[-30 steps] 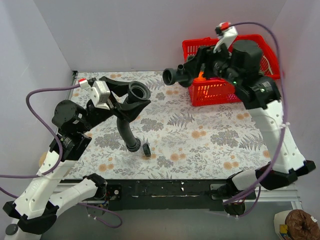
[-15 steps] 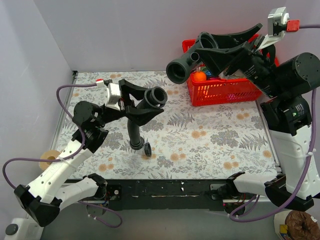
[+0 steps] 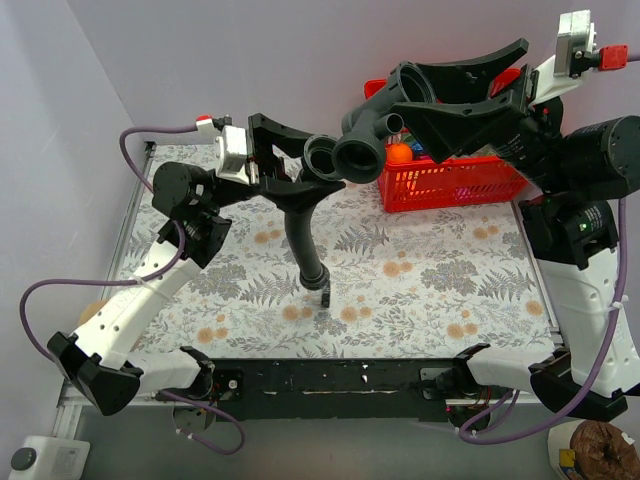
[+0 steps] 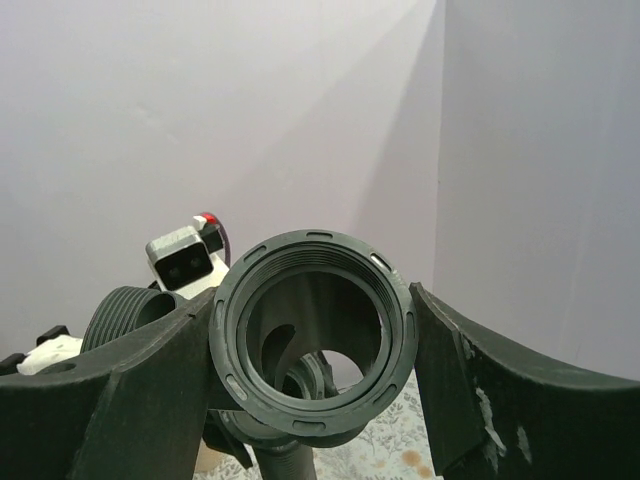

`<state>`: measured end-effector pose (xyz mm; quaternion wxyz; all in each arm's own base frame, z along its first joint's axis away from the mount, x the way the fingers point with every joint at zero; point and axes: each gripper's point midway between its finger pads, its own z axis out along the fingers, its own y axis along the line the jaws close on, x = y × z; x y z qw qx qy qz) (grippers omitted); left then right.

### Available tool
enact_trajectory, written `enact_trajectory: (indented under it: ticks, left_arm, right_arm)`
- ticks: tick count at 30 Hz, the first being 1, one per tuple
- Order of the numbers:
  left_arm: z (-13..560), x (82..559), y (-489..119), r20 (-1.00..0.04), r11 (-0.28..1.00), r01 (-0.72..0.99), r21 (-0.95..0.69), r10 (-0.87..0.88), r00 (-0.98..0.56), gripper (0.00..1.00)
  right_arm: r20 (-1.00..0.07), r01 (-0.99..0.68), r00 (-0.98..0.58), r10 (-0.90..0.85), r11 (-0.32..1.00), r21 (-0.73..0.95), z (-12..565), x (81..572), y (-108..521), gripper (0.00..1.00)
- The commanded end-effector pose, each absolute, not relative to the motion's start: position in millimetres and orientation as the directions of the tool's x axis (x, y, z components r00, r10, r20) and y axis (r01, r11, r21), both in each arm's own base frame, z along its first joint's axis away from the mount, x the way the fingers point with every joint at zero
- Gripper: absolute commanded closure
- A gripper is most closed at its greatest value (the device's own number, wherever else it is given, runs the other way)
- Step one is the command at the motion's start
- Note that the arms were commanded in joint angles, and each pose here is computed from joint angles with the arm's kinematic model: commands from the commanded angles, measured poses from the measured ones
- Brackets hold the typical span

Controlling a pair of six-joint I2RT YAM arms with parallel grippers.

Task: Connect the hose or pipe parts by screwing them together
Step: Install the adaptor on the pipeline.

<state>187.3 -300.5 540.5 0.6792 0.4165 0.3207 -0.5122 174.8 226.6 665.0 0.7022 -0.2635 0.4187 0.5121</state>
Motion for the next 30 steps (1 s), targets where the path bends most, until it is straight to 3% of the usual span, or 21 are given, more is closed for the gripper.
enact_trajectory:
  ticks: [1,18,30]
  left_arm:
    - [582,170,-293,-0.798,0.139,0.929,0.343,-0.480,0.366,0.57]
    - [571,185,-332,-0.822,0.160,0.950,0.269,-0.476,0.313,0.64]
    - [585,176,-379,-0.769,0.093,0.956,0.277,-0.575,0.278,0.67]
  right_arm:
    - [-0.820,-0.962,0.150,0.552,0.271,0.006,682,153,223,0.99]
    - [-0.804,-0.955,0.213,0.555,0.294,-0.050,690,141,214,0.99]
    - [-0.785,-0.932,0.278,0.553,0.352,-0.082,697,134,203,0.99]
